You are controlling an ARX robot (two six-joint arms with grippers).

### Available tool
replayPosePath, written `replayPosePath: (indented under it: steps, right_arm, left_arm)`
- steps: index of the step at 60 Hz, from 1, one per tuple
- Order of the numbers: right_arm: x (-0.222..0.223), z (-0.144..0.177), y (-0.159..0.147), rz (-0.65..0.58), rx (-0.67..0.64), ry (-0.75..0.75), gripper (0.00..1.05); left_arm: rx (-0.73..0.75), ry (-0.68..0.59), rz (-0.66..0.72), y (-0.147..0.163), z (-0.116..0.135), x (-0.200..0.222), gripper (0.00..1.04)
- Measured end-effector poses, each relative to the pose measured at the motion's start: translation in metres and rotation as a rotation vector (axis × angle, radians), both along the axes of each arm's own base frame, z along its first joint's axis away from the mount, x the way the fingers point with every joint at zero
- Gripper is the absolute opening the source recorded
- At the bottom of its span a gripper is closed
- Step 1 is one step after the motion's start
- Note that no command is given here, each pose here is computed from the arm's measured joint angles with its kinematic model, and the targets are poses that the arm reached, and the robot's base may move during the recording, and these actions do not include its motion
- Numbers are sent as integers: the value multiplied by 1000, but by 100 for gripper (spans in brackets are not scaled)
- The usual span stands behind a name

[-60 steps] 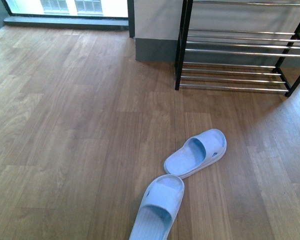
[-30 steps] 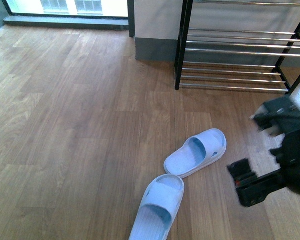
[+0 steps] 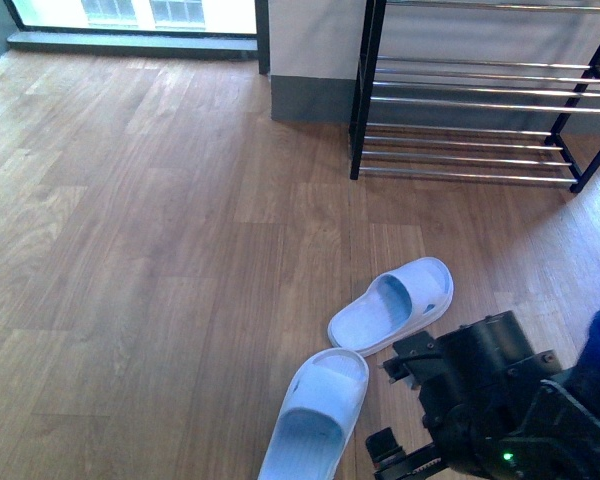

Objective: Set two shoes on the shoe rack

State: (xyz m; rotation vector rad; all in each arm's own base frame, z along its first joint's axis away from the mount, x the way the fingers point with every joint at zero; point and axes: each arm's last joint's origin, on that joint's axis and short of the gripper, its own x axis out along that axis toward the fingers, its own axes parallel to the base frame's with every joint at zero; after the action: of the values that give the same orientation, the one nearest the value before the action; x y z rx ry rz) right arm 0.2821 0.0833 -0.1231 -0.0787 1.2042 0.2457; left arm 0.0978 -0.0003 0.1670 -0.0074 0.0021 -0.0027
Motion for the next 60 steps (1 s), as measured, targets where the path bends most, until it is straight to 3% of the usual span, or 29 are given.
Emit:
replayPosePath:
  steps: [21, 50, 60]
  right_arm:
    - [33, -30, 11, -160, 111, -24, 95]
    - [56, -48, 8, -251, 200, -119, 95]
    - [58, -51, 7, -275, 244, -136, 71]
  left_arm:
    - [0, 0, 0, 0, 0, 0, 95]
    - [0, 0, 0, 0, 0, 0, 95]
    - [0, 0, 0, 0, 0, 0, 95]
